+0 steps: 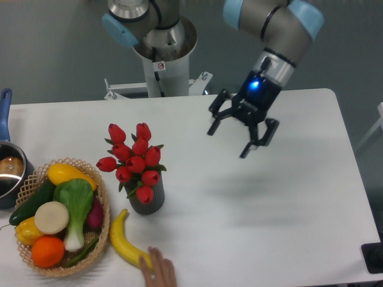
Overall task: Pick up the flowers from the vase
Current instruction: 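Move the open gripper down toward the red tulip stems in the vase, then position the gripper around the tulip stems and close it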
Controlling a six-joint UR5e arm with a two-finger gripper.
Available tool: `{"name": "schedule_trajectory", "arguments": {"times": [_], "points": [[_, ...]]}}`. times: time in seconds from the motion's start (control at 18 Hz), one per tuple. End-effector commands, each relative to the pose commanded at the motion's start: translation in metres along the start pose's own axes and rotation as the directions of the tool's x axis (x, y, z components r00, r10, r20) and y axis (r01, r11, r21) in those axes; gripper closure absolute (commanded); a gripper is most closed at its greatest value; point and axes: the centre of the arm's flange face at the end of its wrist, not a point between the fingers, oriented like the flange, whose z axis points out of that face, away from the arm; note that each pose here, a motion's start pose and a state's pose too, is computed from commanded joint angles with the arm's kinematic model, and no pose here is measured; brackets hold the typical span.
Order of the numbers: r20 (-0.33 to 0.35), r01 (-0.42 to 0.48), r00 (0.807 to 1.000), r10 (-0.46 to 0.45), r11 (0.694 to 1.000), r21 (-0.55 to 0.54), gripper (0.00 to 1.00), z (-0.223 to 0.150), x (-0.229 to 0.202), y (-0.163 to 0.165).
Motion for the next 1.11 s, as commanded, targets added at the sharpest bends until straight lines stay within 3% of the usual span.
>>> {"name": "schedule_trajectory", "arguments": {"times": [0.44, 1.11], "points": [[-0.116, 0.026, 0.993, -0.024, 1.0, 0.01, 0.0, 0.057, 0.018, 0.007], [-0.189, 0.046, 0.981, -0.04, 0.998, 0.031, 0.0, 0.09, 0.043, 0.0]]}}
